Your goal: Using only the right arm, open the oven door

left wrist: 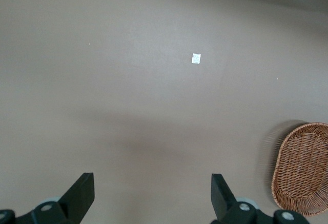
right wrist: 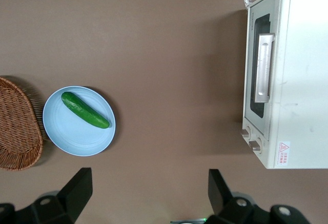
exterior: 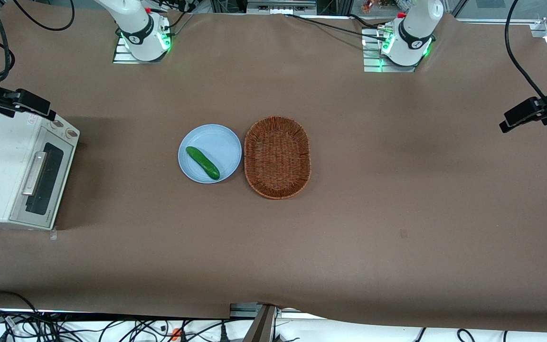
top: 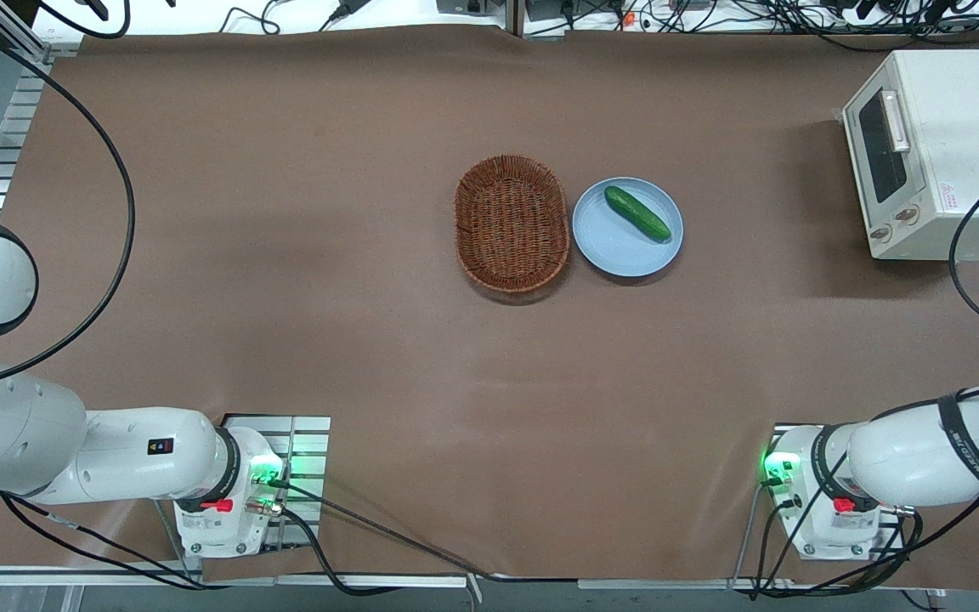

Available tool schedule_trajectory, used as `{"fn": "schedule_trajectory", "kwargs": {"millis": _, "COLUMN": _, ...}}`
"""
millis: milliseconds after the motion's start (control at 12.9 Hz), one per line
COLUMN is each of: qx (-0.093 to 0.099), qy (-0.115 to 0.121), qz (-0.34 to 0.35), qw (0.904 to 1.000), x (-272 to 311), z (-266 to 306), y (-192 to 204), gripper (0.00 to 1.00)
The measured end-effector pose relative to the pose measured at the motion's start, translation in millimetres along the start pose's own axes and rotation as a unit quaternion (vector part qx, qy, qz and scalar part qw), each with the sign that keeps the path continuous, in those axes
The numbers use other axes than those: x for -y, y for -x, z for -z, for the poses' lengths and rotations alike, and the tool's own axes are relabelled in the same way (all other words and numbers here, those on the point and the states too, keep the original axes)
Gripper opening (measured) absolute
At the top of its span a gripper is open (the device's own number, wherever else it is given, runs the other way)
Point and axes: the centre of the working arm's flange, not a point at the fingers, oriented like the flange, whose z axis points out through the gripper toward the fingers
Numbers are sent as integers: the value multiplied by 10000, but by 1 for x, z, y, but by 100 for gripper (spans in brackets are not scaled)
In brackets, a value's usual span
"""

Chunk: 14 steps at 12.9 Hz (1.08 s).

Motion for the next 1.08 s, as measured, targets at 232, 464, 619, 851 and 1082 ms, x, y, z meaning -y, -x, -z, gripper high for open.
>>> {"fn": "schedule_trajectory", "kwargs": {"millis": 232, "qx": 63, "qy": 6, "qz": 11, "qw": 10000, "x": 1, "z": -2, "y": 1, "gripper": 100}}
{"fn": "schedule_trajectory", "kwargs": {"millis": 464, "qx": 92, "qy": 9, "qz": 17, "qw": 10000, "x": 1, "z": -4, "y": 1, "gripper": 100}}
{"fn": "schedule_trajectory", "kwargs": {"millis": 619, "qx": 115, "qy": 12, "qz": 20, "qw": 9999, "x": 1, "z": -6, "y": 1, "gripper": 100}}
{"fn": "schedule_trajectory", "kwargs": {"millis": 851, "qx": 145, "qy": 16, "qz": 21, "qw": 9999, "x": 1, "z": -7, "y": 1, "gripper": 100}}
{"fn": "schedule_trajectory", "kwargs": {"millis": 1082, "qx": 237, "qy": 29, "qz": 23, "qw": 9997, "x": 2, "z": -11, "y": 1, "gripper": 100}}
